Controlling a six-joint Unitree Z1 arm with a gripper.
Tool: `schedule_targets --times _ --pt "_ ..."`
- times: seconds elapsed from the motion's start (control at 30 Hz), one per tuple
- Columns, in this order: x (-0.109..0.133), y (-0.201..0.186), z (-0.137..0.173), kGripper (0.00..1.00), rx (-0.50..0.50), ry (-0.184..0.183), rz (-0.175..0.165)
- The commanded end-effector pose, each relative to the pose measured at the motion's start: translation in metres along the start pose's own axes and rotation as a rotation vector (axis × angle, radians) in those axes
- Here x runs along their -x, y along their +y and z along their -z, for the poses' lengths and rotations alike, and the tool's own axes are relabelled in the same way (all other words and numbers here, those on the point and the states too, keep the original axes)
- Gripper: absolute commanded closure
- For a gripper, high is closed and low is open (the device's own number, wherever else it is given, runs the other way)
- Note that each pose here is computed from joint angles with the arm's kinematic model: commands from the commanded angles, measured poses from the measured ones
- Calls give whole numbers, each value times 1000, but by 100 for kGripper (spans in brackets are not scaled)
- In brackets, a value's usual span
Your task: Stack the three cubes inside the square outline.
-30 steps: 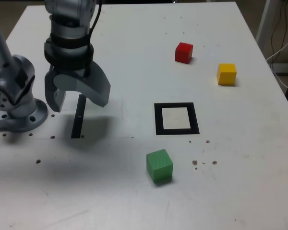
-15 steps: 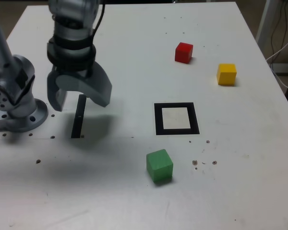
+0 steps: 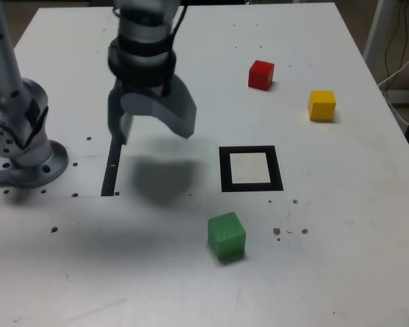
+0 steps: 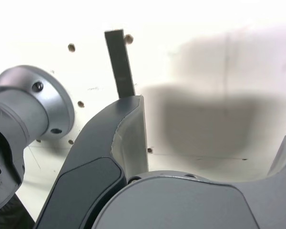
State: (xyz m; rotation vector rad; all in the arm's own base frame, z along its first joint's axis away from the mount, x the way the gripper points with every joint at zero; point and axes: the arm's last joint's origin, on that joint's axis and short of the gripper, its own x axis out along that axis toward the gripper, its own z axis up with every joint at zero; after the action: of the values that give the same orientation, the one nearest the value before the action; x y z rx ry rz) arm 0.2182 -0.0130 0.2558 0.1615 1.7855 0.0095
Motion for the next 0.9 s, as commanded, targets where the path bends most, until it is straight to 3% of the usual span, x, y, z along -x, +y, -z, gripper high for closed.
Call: schedule_targets --times 0.0,0.87 --pt "2 5 -6 0 -7 6 -5" --pt "13 105 -53 0 -61 -7 1"
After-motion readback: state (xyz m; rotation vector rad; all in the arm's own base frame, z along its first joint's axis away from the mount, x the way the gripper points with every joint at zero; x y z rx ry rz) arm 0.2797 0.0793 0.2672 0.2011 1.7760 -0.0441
